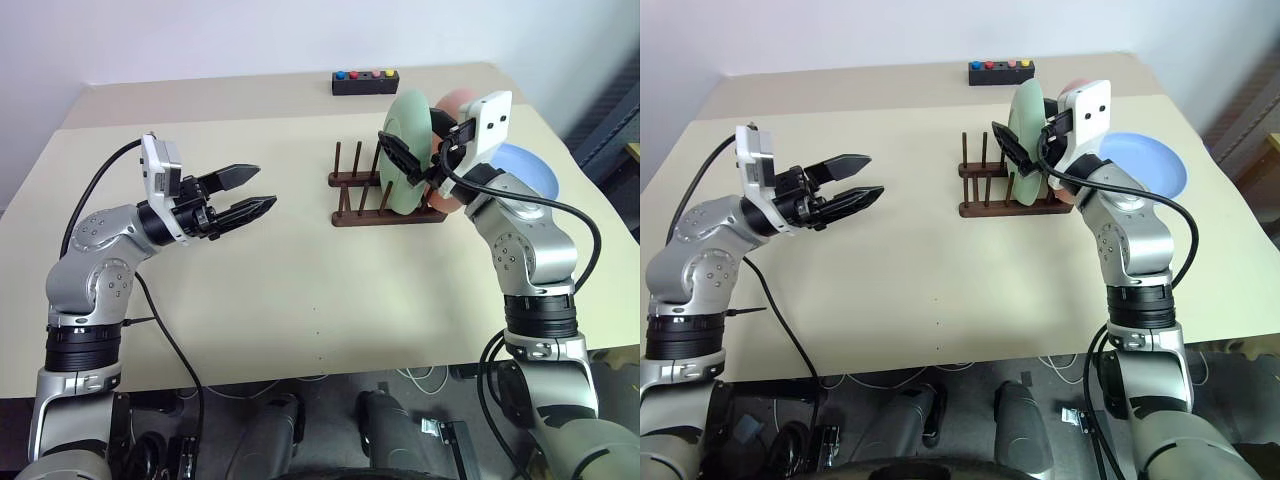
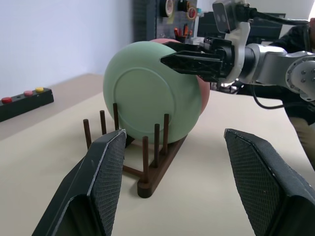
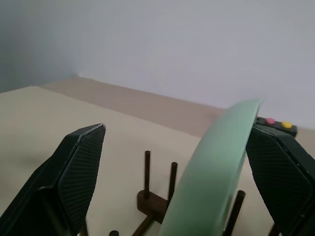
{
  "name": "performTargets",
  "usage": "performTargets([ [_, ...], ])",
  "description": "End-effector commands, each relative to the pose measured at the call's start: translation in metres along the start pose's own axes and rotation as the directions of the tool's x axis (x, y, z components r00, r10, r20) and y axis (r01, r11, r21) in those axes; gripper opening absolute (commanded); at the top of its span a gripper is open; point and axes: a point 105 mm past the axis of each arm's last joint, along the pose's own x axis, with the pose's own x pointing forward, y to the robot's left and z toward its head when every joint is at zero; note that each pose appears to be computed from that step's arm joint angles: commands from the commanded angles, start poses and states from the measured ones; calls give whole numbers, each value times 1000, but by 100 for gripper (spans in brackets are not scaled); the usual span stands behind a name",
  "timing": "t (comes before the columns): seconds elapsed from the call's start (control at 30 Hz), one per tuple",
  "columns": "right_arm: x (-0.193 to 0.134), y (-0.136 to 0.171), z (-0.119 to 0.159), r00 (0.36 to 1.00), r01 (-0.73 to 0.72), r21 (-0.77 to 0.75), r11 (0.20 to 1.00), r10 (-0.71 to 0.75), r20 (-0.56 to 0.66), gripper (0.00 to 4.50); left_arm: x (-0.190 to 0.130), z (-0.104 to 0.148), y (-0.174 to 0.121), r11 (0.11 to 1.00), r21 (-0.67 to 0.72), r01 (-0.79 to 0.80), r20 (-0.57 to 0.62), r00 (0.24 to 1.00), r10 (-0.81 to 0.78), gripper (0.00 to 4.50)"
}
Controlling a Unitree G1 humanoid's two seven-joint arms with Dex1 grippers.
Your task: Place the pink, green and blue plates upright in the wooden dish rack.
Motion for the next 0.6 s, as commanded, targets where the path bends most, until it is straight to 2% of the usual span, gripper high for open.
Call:
performTargets([
  [0.03, 3, -6, 29, 995, 53, -62, 997, -47, 92, 446, -1, 10, 0, 999, 35, 2, 24, 1000, -3, 328],
  [0.23, 4, -3, 26, 995, 80, -90, 993, -74, 69, 446, -1, 9, 0, 999, 35, 4, 23, 1000, -4, 328],
  [0.37, 4, -7, 33, 988, 122, -82, 989, -113, 106, 446, -1, 10, 0, 999, 36, 5, 24, 1000, -6, 328],
  [0.47, -2, -15, 65, 955, 148, 14, 989, -146, 258, 446, -1, 10, 0, 999, 37, 5, 25, 1000, -6, 328],
  [0.6, -20, -16, 104, 905, -30, 191, 981, -54, 423, 446, -1, 10, 0, 999, 39, 4, 26, 1000, -5, 328],
])
